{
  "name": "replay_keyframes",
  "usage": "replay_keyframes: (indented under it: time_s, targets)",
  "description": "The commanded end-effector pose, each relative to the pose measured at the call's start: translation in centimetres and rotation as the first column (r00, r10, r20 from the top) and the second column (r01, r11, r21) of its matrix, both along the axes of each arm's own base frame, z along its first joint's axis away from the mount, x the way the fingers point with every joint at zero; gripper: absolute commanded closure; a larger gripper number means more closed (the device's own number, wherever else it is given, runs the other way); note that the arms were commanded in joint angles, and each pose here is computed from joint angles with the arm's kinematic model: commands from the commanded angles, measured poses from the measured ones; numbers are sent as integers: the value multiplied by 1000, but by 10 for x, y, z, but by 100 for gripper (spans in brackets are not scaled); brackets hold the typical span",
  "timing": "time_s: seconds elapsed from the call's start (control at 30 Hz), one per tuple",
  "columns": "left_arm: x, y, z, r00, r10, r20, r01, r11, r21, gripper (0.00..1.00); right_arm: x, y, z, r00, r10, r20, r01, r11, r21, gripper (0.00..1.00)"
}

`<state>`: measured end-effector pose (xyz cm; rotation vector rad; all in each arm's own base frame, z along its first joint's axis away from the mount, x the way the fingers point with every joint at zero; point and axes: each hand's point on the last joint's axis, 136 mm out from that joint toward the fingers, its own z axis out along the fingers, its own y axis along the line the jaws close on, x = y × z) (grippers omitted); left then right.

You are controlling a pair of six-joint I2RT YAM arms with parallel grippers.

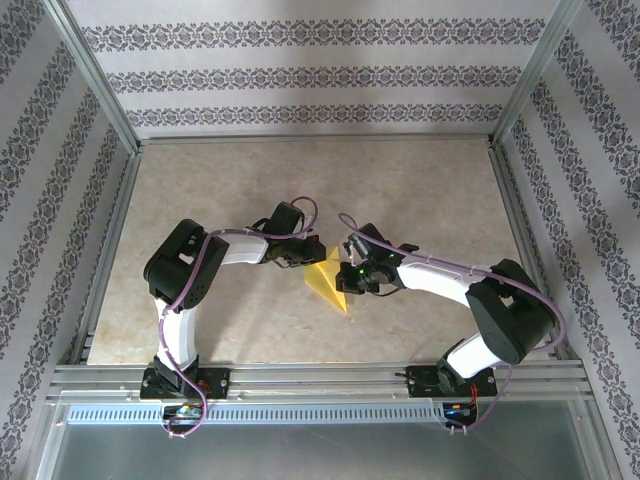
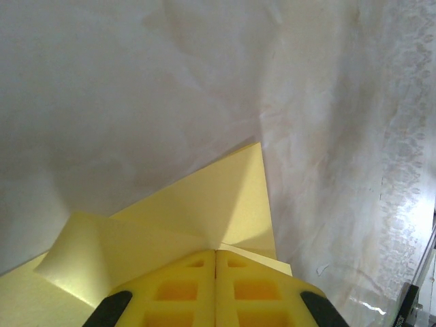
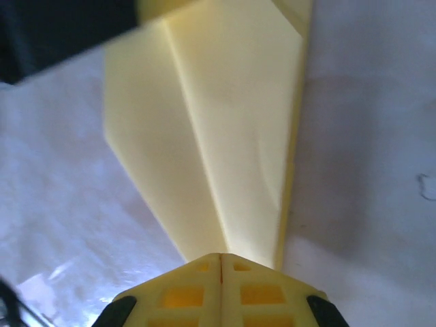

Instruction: Fold a paper plane with a square sheet of paper (fold left side to right side)

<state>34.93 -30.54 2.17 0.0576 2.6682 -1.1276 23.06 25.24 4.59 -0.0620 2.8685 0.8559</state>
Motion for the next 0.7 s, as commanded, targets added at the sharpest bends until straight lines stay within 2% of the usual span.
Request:
replay_keyframes:
  time_s: [0.0, 0.33, 0.67]
  targets:
    - [-11, 15, -29, 998, 12, -54, -7, 996, 90, 93, 13, 17, 17, 1000, -18, 18, 16, 995, 97, 100]
    - [-10, 14, -29, 999, 11, -53, -6, 996, 89, 94, 39, 35, -3, 999, -45, 23, 42, 993, 113, 100]
    - [-11, 15, -30, 998, 11, -55, -6, 996, 90, 94, 38, 28, -27, 998, -62, -1, 62, 995, 72, 100]
